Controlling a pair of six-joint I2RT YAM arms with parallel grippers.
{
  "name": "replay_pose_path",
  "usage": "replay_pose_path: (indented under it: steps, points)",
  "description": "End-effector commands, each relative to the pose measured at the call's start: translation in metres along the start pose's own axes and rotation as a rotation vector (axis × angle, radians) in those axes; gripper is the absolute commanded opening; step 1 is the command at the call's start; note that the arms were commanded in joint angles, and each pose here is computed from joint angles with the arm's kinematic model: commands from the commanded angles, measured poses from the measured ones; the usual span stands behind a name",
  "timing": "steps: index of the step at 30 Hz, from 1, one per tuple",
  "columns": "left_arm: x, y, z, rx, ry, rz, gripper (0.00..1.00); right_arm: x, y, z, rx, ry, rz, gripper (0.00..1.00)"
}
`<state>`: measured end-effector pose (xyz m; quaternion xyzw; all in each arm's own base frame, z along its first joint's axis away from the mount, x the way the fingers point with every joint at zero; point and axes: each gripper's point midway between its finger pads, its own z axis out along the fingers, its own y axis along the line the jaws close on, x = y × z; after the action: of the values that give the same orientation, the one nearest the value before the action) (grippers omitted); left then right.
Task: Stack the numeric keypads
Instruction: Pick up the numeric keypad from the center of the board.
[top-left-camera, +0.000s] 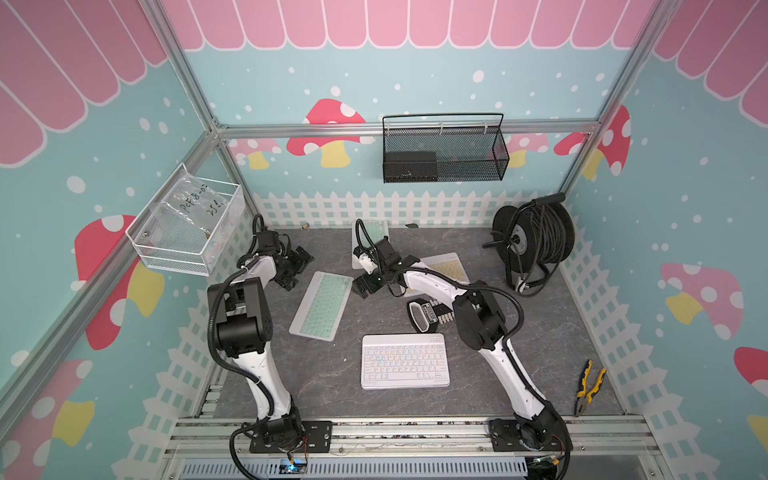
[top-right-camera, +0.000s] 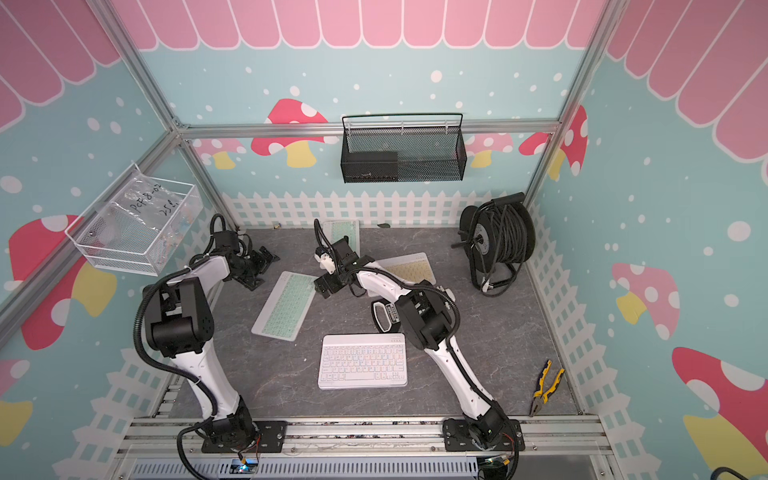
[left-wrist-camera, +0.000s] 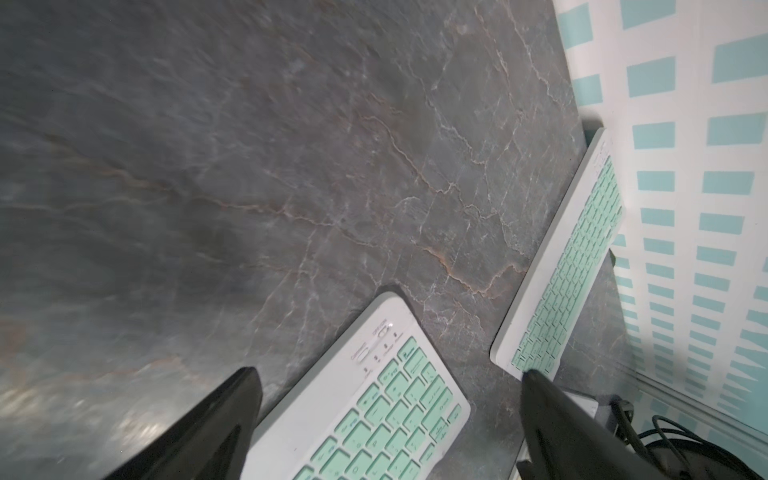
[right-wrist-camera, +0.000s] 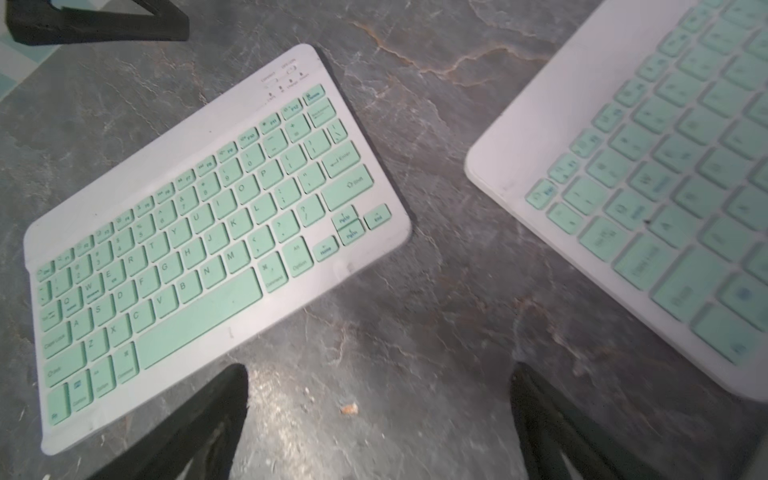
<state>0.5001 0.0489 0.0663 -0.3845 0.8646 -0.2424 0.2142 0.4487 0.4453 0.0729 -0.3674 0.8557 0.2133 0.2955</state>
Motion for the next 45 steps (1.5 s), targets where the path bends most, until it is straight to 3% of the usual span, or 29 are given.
replay_pose_path:
  steps: [1,6,11,19,23,30,32,37,45]
  points:
    - [0.001,-0.011,0.020,0.022,0.025,0.049,0.99,-0.018,-0.021,-0.032,0.116,-0.049,-0.009,0.99]
    - [0.019,-0.027,0.047,0.061,0.121,0.121,0.99,-0.018,-0.051,-0.062,0.207,-0.078,0.067,1.00]
    - [0.069,-0.053,0.063,0.153,0.292,0.245,0.98,-0.013,-0.081,-0.088,0.292,-0.108,0.156,1.00]
    - [0.150,-0.073,0.051,0.181,0.443,0.456,0.98,0.002,-0.096,-0.108,0.324,-0.125,0.234,0.99]
    - [0.147,-0.082,0.033,0.188,0.381,0.455,0.98,0.011,-0.080,-0.096,0.237,-0.110,0.250,0.99]
    - [0.087,-0.122,-0.050,0.387,0.115,0.322,0.99,0.016,-0.043,-0.063,0.154,-0.046,0.215,1.00]
    - [0.079,-0.108,-0.064,0.349,0.086,0.272,0.99,0.016,-0.031,-0.051,0.119,-0.016,0.217,1.00]
    - [0.088,-0.021,-0.079,0.019,0.101,0.171,0.99,0.025,0.000,-0.018,0.083,0.076,0.193,1.00]
    - [0.132,0.041,-0.106,-0.125,0.110,0.110,0.99,0.035,0.015,0.003,0.049,0.120,0.218,1.00]
